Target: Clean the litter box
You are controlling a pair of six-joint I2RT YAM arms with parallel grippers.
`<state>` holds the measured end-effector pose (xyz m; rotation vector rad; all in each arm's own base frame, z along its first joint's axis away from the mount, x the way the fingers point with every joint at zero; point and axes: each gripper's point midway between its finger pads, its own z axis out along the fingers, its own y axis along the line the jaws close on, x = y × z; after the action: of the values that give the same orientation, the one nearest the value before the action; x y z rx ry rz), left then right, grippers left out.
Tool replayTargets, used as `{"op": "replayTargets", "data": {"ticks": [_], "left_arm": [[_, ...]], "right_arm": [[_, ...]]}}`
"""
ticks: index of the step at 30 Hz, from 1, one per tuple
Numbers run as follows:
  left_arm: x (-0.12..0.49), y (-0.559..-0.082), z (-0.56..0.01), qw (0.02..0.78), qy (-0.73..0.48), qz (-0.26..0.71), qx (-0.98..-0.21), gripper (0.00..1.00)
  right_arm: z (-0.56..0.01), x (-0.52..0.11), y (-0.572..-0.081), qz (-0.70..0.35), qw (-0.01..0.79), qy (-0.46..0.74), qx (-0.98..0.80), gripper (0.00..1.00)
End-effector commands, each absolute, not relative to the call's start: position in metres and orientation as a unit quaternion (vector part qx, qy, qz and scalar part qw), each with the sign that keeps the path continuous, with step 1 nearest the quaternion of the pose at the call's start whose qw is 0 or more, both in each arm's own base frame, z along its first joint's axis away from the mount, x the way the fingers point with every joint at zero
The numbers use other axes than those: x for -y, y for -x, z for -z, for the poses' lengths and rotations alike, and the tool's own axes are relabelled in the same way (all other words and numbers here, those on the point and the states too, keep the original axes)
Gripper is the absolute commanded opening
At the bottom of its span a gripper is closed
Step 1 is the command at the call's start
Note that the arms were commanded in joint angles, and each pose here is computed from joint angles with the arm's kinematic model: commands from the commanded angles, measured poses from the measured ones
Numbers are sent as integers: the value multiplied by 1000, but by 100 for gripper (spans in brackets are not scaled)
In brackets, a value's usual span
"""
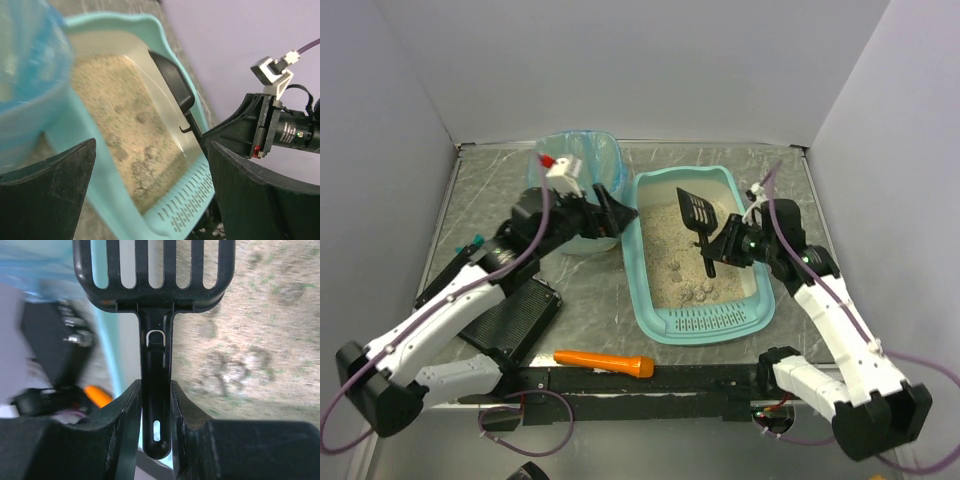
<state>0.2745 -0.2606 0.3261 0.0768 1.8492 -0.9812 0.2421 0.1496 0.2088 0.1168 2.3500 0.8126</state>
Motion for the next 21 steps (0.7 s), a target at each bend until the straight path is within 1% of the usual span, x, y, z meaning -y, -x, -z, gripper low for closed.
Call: {"op": "replayTargets", "data": {"ticks": [1,2,3,4,6,7,8,10,11,15,17,18,20,21], "left_arm": [[312,-272,-357,494,-16,474,-729,97],[318,-278,-355,495,-5,467,-733,97],[328,-280,-366,496,-8,475,-727,97],[346,-284,-351,480,-13,468,-742,97],[361,-289,-355,476,-17,461,-749,97],[375,-293,-339,466,-21,448,-763,97],[377,-299,-345,473,-13,443,-762,97],[386,-307,-328,462,-10,428,-777,97],[389,-310,-334,465,-11,429,-774,97],[392,-323,-322,463,3,398,-792,97],[394,-324,-320,462,7,397,-793,98],[397,-324,-318,459,7,402,-792,99],[404,-324,-320,458,5,418,-785,87],[409,-325,-315,456,7,414,-788,77]], "right_arm": [[-231,-160,-235,-379,331,-78,-861,0],[-231,-157,-235,-374,336,-83,-860,0],[-232,-156,-234,-374,338,-84,-859,0],[-234,-157,-234,-379,341,-84,-856,0],[-237,-160,-229,-395,339,-79,-850,0],[-241,-161,-229,-403,343,-79,-845,0],[-243,-162,-228,-409,343,-79,-842,0],[-250,-166,-223,-427,336,-84,-835,0],[-254,-167,-223,-434,341,-83,-830,0],[-261,-168,-220,-453,339,-107,-817,0],[-265,-169,-220,-463,347,-109,-808,0],[-267,-172,-217,-475,339,-106,-805,0],[-265,-176,-217,-482,329,-102,-806,0],[-262,-177,-216,-484,322,-99,-807,0]]}}
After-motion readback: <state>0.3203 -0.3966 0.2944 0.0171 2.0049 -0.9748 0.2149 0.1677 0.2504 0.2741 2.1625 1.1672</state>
